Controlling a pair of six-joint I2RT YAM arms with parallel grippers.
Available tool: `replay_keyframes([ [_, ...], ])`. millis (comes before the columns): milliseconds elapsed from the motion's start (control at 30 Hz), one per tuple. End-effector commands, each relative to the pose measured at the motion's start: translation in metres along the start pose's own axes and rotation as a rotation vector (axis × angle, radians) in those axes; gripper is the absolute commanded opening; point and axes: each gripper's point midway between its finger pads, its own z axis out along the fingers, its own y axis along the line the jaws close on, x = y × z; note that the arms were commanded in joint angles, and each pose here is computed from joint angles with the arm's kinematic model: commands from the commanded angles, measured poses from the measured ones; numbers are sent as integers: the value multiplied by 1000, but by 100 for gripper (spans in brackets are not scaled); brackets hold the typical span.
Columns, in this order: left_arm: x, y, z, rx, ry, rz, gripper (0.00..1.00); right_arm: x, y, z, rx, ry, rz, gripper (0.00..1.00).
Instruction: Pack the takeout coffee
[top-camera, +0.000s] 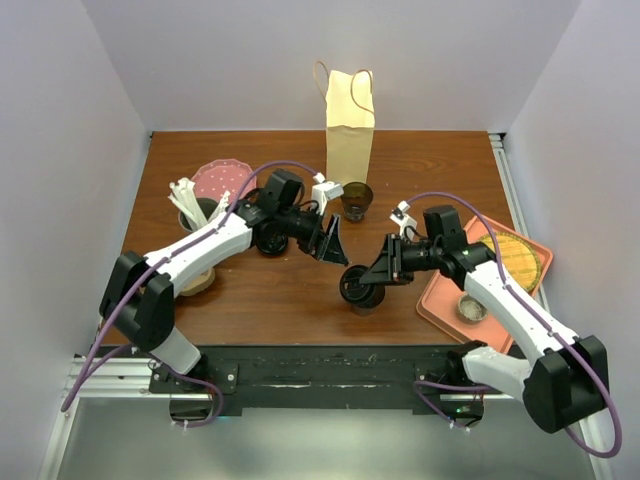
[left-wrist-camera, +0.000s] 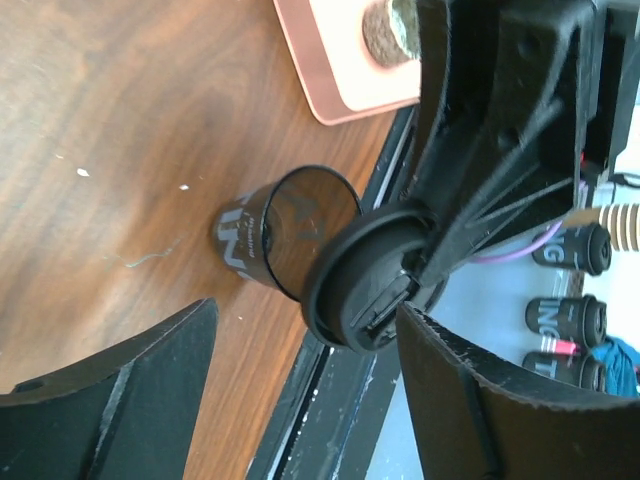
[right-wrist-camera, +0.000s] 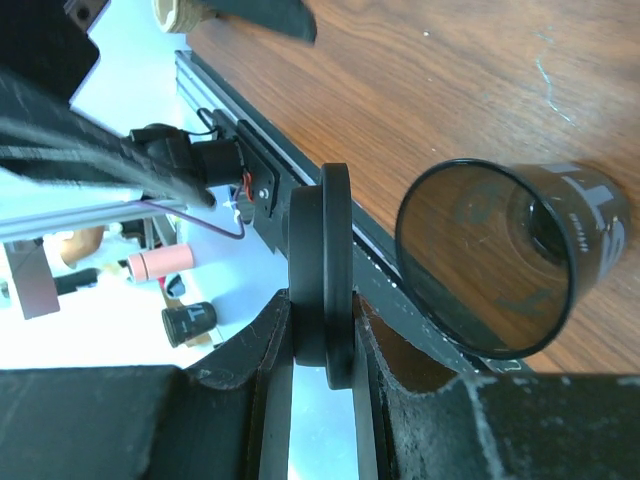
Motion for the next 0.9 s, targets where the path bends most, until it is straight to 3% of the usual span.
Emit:
replay_keyframes([
  [0, 8, -2, 10, 35, 38, 20, 74, 3, -4, -2, -11, 31, 19, 15],
  [867, 33, 8, 38, -12, 148, 9, 65, 3, -32, 4, -6, 90, 96, 23],
])
